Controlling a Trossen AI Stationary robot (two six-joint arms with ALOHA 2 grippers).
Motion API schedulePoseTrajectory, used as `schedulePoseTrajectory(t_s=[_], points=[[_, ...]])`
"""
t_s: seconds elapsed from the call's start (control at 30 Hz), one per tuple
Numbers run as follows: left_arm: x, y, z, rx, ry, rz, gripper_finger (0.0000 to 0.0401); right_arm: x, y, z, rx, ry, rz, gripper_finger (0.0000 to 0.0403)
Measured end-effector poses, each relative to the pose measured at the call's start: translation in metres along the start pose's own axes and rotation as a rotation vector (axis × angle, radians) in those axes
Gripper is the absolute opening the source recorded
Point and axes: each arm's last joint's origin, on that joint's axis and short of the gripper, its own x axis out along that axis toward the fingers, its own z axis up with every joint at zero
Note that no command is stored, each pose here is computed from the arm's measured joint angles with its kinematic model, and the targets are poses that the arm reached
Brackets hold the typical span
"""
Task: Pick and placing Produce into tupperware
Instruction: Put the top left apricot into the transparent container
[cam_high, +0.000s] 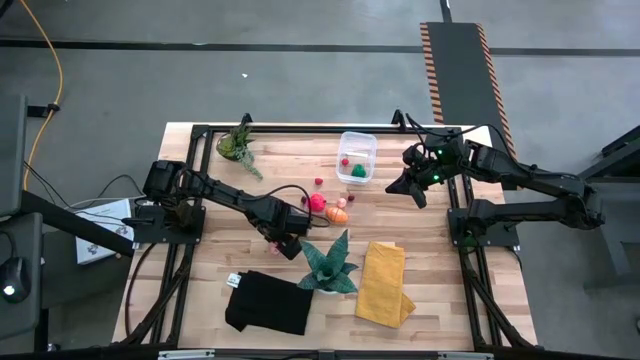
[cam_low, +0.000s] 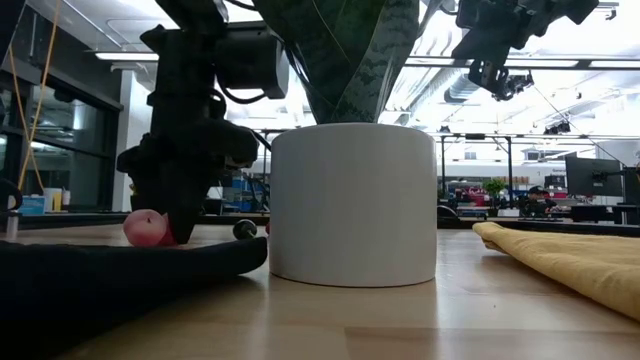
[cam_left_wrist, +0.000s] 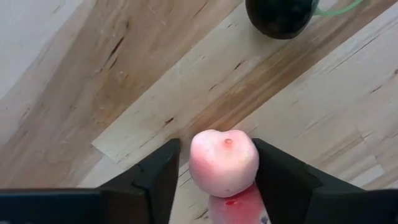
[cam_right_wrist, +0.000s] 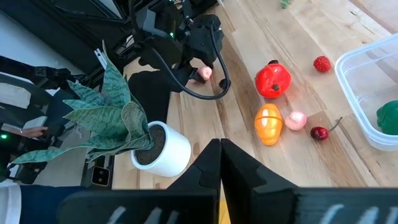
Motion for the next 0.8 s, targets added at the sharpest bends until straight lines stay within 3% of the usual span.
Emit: schedulePoseTrajectory(t_s=[0.3, 0.8], points=[[0.0, 0.0, 0.0, 0.002, 0.004, -0.006, 0.012, 0.0, 0.0, 0.0, 0.0, 0.0, 0.0, 0.0], [-0.016, -0.009, 0.006, 0.054, -0.023, 0.002, 0.0122, 0.0, 0.0, 0.0, 0.0, 0.0, 0.0, 0.0]])
